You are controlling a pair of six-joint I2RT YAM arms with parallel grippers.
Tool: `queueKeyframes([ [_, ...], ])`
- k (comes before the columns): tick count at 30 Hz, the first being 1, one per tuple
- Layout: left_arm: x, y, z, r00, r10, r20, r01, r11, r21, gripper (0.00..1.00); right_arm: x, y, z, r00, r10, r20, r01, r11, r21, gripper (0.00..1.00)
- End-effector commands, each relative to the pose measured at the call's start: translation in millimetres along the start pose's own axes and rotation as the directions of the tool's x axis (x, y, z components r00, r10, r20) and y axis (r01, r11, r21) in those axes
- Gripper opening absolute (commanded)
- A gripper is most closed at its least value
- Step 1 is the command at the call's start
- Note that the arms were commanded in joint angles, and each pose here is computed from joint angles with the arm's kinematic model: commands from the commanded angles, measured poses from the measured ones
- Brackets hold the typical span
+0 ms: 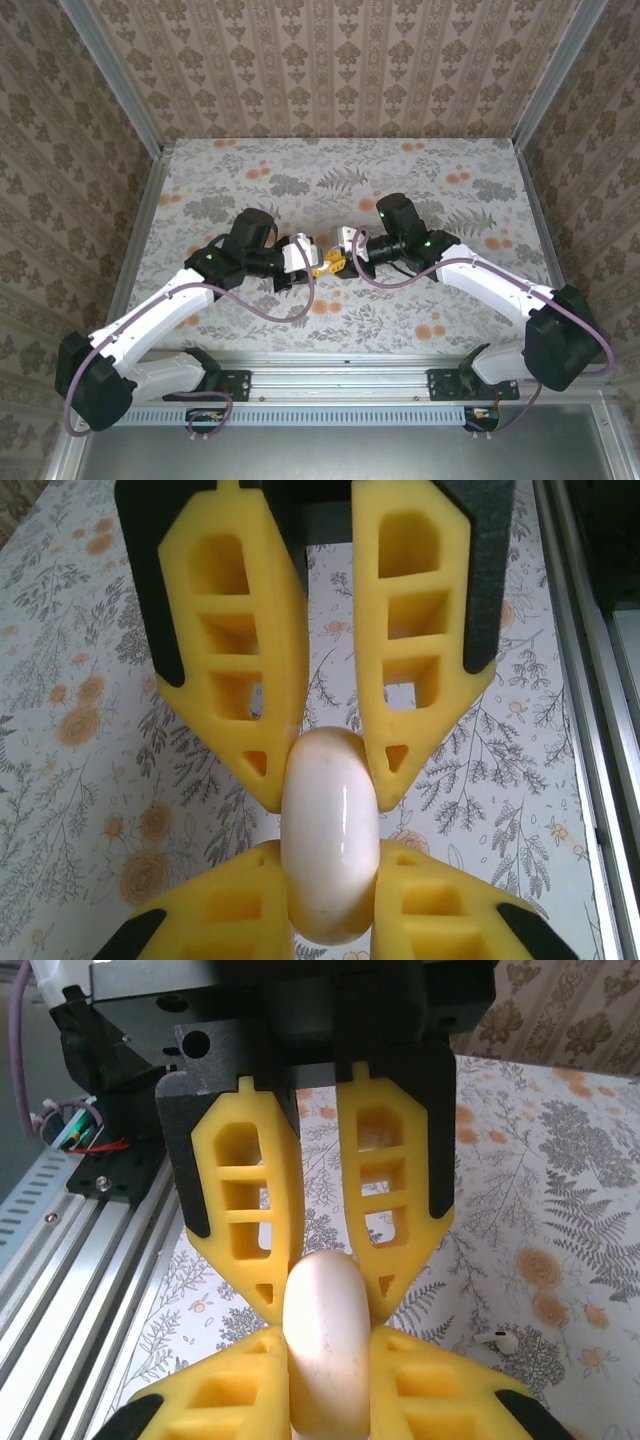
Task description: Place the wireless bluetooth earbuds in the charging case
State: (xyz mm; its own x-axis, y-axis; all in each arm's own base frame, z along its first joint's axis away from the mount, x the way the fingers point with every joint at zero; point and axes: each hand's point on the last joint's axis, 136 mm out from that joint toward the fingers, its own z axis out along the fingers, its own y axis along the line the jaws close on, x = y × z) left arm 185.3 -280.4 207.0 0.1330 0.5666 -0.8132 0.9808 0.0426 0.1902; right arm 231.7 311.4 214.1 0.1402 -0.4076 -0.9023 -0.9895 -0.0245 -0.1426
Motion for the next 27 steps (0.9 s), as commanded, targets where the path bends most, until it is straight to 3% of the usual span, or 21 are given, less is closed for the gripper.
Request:
queueKeyframes([
  [1,-29,4,-6,0.995,0.047,0.089,-0.047,0.999,-0.007,0.31,-10,6,0,0.999,-0.028,0.019,0.029,0.999,-0.046,0.16],
  [5,-29,0,-6,0.992,0.048,0.114,-0.048,0.999,-0.003,0.47,-14,11,-12,0.998,-0.043,0.045,0.046,0.997,-0.065,0.15],
  [13,-29,-3,-7,0.988,0.031,0.153,-0.030,0.999,-0.012,0.49,-25,16,-30,0.988,-0.039,0.151,0.054,0.994,-0.096,0.15],
  [27,-35,-5,-8,0.982,0.003,0.190,-0.004,1.000,0.004,0.49,-29,15,-32,0.983,-0.038,0.180,0.052,0.996,-0.076,0.15],
])
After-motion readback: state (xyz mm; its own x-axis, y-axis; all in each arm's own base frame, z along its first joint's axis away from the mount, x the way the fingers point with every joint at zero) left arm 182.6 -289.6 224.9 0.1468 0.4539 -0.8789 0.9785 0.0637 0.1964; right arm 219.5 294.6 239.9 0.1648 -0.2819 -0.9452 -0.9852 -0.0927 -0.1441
